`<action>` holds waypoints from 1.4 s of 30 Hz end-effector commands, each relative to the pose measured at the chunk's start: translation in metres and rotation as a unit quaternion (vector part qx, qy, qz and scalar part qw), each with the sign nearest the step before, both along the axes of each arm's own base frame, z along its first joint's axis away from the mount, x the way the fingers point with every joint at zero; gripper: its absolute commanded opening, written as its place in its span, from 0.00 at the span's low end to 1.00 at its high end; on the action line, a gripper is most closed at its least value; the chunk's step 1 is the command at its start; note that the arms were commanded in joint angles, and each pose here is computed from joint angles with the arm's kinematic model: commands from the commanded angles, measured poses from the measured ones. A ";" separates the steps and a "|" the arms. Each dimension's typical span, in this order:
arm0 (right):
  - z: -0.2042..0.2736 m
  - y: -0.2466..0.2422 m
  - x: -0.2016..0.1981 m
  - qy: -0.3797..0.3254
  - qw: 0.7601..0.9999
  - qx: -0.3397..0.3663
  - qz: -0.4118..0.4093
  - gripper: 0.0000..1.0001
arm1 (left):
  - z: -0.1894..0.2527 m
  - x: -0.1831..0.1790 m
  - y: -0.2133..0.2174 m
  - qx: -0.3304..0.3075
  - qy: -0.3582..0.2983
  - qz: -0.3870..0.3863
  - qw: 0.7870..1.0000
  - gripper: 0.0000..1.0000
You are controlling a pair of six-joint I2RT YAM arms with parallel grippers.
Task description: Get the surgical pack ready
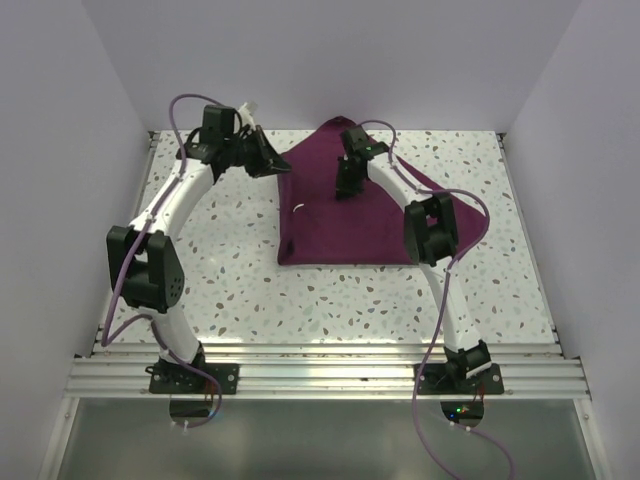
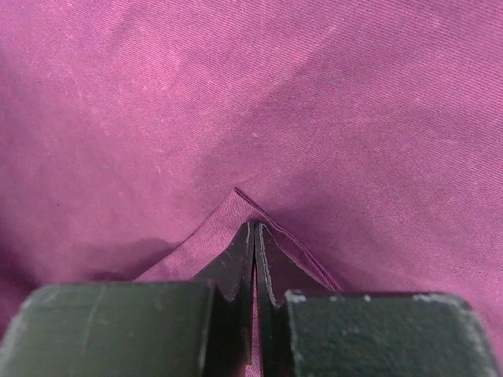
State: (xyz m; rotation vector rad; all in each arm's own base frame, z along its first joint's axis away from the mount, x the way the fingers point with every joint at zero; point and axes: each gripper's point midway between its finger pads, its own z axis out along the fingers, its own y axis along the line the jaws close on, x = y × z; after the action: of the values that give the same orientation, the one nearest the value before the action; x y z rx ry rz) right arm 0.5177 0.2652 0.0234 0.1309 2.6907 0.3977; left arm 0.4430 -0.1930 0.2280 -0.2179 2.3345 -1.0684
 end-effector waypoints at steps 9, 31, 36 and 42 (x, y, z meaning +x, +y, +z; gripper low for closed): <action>-0.058 -0.008 -0.033 0.092 0.996 -0.015 0.000 0.00 | 0.020 0.004 -0.124 -0.034 -0.030 -0.112 0.993 0.00; -0.059 -0.008 -0.036 0.134 0.989 0.051 -0.031 0.00 | -0.057 0.013 -0.180 -0.047 0.039 -0.146 0.987 0.01; -0.038 -0.025 -0.013 0.110 0.989 0.076 -0.068 0.00 | -0.069 0.016 -0.186 -0.052 0.045 -0.153 0.986 0.05; 0.000 -0.054 0.024 0.065 0.987 0.102 -0.108 0.00 | -0.081 0.016 -0.191 -0.061 0.054 -0.164 0.983 0.08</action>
State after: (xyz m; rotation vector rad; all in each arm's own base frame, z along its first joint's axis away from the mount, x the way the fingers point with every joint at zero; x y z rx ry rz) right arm 0.5253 0.2518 0.0242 0.4019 2.7404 0.7058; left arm 0.4500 -0.3700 0.1254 0.0086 2.5540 -1.3082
